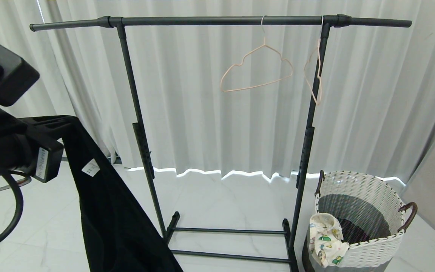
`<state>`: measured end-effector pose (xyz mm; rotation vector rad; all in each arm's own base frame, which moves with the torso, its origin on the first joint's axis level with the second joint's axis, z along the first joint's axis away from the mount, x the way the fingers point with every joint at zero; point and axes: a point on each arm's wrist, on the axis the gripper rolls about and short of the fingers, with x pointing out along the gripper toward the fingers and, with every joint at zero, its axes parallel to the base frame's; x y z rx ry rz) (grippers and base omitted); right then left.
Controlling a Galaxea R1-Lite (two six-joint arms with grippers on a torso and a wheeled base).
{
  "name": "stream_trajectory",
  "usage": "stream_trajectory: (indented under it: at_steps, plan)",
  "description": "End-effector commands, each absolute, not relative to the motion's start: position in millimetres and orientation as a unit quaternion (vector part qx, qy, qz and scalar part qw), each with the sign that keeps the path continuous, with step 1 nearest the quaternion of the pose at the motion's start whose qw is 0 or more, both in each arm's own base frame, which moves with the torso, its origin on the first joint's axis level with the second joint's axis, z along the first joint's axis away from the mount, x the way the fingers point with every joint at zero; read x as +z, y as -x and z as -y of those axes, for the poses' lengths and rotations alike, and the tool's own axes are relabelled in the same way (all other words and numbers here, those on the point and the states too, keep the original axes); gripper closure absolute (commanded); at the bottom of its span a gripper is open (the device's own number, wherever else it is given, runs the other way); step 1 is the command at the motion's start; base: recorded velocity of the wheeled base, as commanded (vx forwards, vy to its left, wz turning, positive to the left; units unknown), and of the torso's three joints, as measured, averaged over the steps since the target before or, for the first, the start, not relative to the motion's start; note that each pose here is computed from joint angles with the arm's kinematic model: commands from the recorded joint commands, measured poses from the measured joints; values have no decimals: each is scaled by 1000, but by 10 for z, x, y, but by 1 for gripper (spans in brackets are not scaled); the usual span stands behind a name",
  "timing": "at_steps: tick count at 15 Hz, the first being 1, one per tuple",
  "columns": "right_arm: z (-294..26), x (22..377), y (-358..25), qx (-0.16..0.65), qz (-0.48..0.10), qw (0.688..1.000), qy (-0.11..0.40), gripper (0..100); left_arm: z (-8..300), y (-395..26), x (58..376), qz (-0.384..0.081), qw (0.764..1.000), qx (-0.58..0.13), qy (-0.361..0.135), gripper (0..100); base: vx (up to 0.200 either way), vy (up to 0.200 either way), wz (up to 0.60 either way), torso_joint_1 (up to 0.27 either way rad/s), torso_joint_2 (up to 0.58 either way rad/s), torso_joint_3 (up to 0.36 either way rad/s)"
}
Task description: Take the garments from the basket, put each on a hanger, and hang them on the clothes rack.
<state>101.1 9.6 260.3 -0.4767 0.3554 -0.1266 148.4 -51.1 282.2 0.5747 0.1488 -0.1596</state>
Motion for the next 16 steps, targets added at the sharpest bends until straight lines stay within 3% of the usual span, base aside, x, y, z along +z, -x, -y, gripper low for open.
stream_trajectory:
  at_steps: [1, 10, 16]
  plan:
    - [-37, 2526, -970, -86, -186, 951, 233, 0, 366, -1462, 2846, -71, 958, -58, -272, 100, 0, 0, 0, 0, 0, 0]
    - [-11, 2493, -959, -97, -185, 949, 234, 0, 251, -1378, 2747, -84, 957, -39, -275, 100, 0, 0, 0, 0, 0, 0]
    - [-11, 2491, -963, -96, -186, 949, 234, 0, 241, -1321, 2754, -76, 950, -40, -301, 100, 0, 0, 0, 102, -350, -255]
